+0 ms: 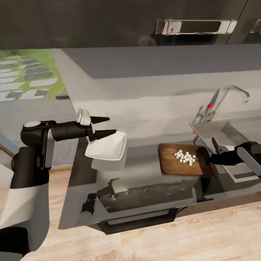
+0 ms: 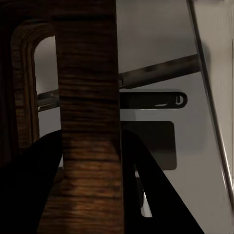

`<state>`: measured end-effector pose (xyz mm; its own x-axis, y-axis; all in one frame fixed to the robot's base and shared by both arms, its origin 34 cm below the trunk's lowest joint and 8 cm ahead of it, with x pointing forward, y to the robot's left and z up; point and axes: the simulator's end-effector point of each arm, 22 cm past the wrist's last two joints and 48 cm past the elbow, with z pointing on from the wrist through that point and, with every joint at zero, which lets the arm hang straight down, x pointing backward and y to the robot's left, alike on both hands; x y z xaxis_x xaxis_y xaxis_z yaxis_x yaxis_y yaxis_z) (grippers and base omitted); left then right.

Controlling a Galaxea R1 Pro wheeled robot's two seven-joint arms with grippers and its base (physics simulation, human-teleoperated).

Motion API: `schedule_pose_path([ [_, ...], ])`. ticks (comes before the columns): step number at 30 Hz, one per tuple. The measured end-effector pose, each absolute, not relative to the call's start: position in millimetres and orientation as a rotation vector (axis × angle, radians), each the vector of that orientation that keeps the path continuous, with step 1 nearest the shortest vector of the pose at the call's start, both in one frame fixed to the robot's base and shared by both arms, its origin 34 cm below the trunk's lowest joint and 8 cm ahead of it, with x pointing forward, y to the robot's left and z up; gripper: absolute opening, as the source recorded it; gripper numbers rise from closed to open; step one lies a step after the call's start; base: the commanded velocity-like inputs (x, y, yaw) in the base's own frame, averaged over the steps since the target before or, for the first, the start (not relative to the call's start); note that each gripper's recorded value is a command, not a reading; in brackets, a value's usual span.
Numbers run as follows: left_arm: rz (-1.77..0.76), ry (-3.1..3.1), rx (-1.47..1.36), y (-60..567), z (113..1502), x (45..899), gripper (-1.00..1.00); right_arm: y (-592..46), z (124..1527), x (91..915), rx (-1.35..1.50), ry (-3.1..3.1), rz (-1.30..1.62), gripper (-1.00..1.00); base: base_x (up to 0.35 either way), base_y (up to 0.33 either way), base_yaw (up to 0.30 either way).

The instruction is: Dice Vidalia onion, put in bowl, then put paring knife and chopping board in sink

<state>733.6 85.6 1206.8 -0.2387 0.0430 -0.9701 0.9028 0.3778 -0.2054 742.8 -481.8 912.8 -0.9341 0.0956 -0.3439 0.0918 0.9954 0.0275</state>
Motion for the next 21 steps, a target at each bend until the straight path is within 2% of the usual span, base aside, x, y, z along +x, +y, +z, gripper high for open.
schedule_pose_path([
  [21, -1.014, 1.568, 0.879, 85.1, 1226.9, 726.5, 1.0, -482.0, 933.3, 745.0, 0.134, 2.755, 0.017, -1.0, 0.0, 0.0, 0.0],
])
